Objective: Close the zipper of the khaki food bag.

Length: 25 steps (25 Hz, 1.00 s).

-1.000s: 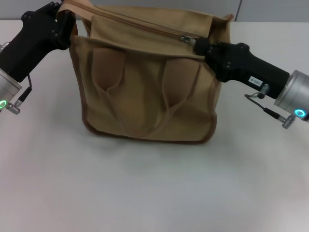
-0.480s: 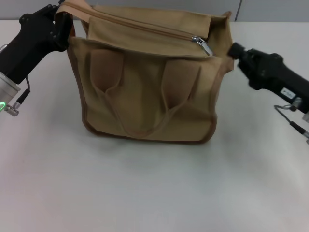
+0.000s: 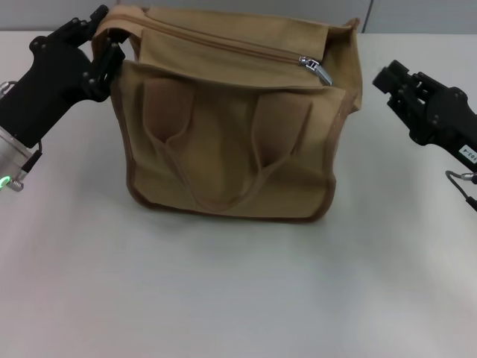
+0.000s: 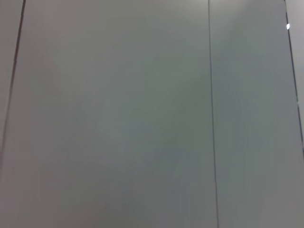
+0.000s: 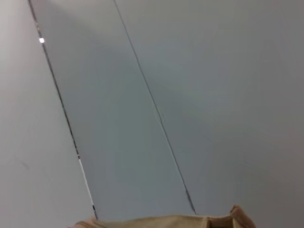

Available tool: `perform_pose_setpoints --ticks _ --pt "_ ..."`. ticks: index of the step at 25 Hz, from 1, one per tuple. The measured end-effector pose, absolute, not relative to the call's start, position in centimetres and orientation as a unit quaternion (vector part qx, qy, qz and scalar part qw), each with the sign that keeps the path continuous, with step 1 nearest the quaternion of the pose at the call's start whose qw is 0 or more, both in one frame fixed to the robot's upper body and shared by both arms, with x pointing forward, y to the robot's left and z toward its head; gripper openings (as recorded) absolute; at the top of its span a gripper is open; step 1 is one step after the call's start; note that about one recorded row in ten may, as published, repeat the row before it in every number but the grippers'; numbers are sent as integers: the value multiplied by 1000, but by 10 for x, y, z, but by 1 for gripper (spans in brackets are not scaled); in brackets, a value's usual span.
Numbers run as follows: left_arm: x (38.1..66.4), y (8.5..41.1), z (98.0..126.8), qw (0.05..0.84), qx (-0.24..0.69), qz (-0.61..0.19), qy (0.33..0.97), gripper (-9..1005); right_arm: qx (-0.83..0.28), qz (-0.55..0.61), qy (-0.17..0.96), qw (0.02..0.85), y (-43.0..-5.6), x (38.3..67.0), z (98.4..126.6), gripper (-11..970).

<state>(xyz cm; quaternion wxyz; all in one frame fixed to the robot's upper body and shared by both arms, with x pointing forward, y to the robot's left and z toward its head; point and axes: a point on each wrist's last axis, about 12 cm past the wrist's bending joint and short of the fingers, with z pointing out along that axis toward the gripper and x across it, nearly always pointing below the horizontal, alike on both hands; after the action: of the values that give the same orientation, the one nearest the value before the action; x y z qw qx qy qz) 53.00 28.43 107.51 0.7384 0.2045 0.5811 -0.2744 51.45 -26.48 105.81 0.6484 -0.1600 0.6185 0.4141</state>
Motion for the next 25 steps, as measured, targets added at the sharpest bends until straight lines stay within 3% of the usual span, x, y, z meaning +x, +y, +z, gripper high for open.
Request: perform_pose_setpoints --ticks 1,9,14,17,25 --pt "529 286 1074 738 203 -272 584 93 -166 411 616 652 -263 515 1058 139" --pt "497 334 1069 747 148 -229 606 419 -187 396 599 670 -254 514 1059 410" --pt "479 347 1066 755 134 -219 604 626 -183 399 598 671 -253 513 1058 636" --pt "467 347 1062 734 171 -229 616 750 -182 406 594 670 -252 510 1058 638" --pt "432 325 1054 603 333 -377 620 811 -321 468 564 600 -252 482 1060 642"
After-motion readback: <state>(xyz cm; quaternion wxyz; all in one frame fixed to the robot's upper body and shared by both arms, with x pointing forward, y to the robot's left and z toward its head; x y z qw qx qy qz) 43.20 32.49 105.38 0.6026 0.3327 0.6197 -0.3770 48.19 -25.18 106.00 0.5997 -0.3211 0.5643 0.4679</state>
